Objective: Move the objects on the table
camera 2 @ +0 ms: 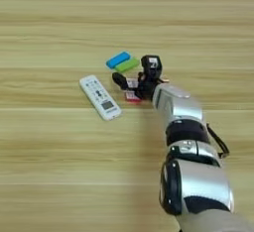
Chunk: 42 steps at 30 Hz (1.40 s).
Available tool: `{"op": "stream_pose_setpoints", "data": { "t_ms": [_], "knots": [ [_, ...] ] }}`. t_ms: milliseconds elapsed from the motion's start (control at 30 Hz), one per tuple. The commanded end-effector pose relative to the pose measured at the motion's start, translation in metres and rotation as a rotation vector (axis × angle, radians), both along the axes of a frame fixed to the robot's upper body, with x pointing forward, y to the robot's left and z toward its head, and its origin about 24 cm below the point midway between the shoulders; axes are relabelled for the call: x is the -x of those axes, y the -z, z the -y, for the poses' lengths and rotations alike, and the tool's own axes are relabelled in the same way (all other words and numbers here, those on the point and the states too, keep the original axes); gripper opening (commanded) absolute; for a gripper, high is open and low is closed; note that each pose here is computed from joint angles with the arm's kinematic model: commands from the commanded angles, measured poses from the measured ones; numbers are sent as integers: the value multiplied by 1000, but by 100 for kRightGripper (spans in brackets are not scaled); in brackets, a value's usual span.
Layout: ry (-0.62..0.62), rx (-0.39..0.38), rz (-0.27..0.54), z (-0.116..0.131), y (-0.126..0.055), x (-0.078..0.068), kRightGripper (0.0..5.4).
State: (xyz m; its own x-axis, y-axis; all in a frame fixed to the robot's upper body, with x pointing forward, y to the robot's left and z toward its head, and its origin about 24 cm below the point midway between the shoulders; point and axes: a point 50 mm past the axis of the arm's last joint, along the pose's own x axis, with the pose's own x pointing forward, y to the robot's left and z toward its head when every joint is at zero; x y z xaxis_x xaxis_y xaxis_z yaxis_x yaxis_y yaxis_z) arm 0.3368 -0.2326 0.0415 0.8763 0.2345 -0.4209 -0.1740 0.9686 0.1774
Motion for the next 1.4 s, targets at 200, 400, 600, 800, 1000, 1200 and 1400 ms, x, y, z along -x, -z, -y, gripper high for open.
{"op": "stream_pose_setpoints", "data": {
  "t_ms": [200, 400, 600, 800, 1000, 1200, 1400],
  "knots": [
    [-1, 34, 257, -12, -74, 11, 536],
    [-6, 34, 243, -16, -75, 19, 536],
    [4, 30, 223, -15, -72, 19, 536],
    [7, 27, 214, -15, -70, 18, 536],
    [23, 35, 198, -12, -66, 16, 536],
    [38, 53, 181, -12, -60, 13, 536],
    [43, 70, 177, -13, -57, 11, 536]
  ]
}}
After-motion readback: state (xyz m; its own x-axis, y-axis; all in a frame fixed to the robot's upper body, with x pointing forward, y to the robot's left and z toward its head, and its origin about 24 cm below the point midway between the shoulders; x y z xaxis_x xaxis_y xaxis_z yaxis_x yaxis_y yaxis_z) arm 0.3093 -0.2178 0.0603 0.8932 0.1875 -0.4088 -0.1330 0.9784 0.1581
